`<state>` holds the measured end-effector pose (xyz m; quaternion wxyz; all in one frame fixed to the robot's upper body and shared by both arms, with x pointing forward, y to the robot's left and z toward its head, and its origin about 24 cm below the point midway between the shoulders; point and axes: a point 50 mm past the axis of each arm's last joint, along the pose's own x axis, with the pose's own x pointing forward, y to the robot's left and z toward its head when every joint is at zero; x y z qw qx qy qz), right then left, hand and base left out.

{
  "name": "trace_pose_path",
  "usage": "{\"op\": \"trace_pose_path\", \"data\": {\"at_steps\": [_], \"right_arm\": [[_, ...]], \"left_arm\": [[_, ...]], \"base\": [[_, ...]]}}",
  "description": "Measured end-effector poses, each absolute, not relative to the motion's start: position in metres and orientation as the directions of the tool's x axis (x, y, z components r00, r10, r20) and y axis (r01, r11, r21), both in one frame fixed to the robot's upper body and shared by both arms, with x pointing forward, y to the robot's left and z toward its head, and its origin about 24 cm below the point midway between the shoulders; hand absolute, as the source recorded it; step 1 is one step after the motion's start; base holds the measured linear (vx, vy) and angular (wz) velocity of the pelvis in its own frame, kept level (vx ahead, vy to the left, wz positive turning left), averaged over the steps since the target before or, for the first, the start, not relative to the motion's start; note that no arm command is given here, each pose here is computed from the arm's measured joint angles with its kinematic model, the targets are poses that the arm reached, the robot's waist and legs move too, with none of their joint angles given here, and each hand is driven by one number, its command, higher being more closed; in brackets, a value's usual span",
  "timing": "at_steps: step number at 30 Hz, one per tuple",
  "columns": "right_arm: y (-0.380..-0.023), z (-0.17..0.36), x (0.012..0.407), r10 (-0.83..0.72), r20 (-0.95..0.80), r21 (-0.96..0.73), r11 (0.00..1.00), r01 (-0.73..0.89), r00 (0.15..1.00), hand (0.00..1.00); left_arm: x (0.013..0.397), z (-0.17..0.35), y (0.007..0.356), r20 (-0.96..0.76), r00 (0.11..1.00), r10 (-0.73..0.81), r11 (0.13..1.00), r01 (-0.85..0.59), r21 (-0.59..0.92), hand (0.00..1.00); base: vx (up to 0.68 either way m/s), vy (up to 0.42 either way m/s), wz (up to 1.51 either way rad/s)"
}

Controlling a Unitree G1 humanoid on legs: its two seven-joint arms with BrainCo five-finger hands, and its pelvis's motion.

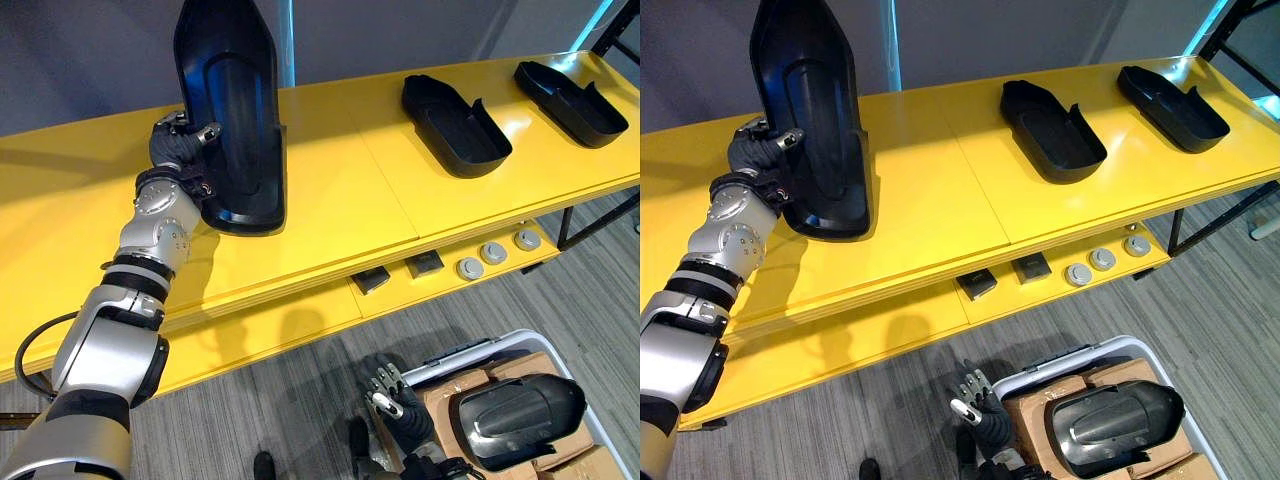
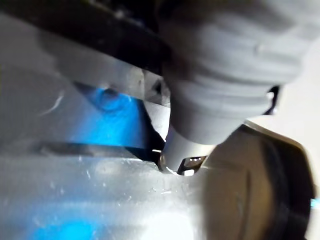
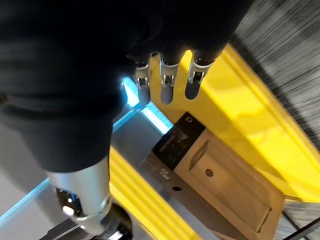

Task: Walk over and take plastic housings, then place them on the shelf

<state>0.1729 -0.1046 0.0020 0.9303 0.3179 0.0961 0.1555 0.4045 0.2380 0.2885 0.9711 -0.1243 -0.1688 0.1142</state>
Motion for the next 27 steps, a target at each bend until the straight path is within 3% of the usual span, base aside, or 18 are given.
{"op": "trace_pose_path", "data": {"at_steps": [6,7,19,27], "right_arm": [[-0.103,0.003,0.175,0.352,-0.073,0.624,0.746,-0.233,0.933,0.00],[-0.103,0.003,0.175,0.351,-0.072,0.626,0.745,-0.232,0.934,0.00],[-0.099,0.003,0.175,0.345,-0.082,0.619,0.753,-0.224,0.935,0.00],[-0.098,-0.001,0.177,0.332,-0.104,0.621,0.758,-0.199,0.938,0.00]], "left_arm": [[0.404,0.302,0.238,0.312,0.902,0.299,0.932,-0.206,-0.298,1.00],[0.404,0.303,0.238,0.308,0.900,0.309,0.929,-0.216,-0.301,0.00],[0.405,0.303,0.247,0.252,0.890,0.381,0.903,-0.299,-0.309,0.00],[0.404,0.315,0.243,0.254,0.869,0.425,0.861,-0.302,-0.411,0.00]], "base": [[0.00,0.000,0.00],[0.00,0.000,0.00],[0.00,0.000,0.00],[0.00,0.000,0.00]]}}
